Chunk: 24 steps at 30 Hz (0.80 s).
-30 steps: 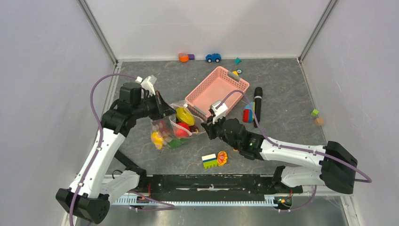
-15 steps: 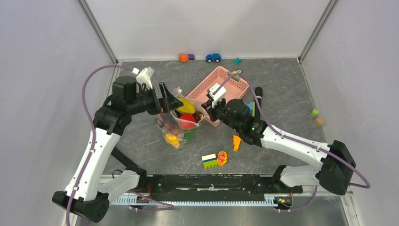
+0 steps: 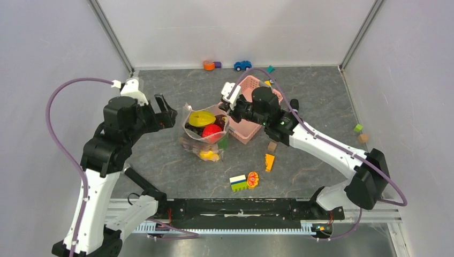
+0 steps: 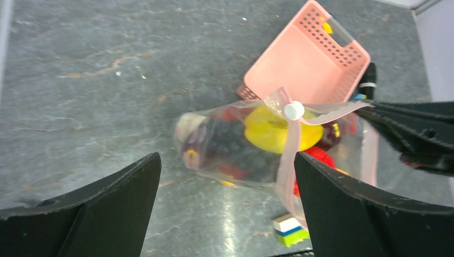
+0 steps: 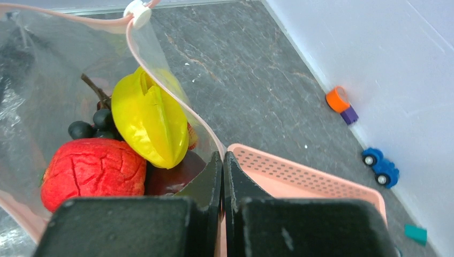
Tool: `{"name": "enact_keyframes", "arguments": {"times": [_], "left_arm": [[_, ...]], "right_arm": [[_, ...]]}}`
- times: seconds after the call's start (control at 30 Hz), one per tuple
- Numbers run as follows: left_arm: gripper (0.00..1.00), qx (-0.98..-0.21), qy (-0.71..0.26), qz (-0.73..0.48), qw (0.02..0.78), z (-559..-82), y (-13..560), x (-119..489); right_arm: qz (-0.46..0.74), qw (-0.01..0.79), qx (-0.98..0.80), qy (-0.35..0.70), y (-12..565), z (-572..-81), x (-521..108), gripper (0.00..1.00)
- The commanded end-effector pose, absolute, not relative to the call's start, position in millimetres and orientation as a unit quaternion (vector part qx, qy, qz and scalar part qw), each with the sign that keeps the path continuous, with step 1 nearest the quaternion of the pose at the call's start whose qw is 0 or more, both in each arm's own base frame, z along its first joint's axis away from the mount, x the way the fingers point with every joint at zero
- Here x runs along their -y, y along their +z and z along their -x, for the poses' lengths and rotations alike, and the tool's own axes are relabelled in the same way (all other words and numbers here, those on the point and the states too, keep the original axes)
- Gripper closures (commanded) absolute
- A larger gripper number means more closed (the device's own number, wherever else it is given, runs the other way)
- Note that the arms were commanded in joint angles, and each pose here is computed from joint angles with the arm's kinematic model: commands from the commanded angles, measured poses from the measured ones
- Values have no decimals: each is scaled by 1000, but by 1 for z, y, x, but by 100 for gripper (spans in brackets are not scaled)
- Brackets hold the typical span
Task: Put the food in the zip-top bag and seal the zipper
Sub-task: Adjust the zipper food storage bag at the center of the board.
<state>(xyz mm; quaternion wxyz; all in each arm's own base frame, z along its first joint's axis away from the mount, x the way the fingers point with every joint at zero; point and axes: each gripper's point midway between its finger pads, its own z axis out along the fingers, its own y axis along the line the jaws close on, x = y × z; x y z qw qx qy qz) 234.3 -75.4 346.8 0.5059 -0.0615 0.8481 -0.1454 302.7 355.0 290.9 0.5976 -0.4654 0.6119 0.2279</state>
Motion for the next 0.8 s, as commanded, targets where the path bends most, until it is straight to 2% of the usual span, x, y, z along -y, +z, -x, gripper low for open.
{"name": "enact_keyframes", "arguments": {"times": [0.0, 0.17, 0.43, 0.77], "left_arm": [[0, -847, -84, 28, 524, -236, 327, 58], [0, -840, -131, -40, 524, -231, 312, 81], [0, -840, -174, -78, 508, -228, 296, 101], [0, -816, -246, -137, 505, -211, 302, 128]], "right_arm": [[511, 613, -549, 246, 324, -314, -374, 100], [572, 592, -492, 282, 322, -306, -396, 100], [638, 554, -417, 335, 316, -280, -414, 100], [687, 521, -326, 388, 316, -244, -418, 100]]}}
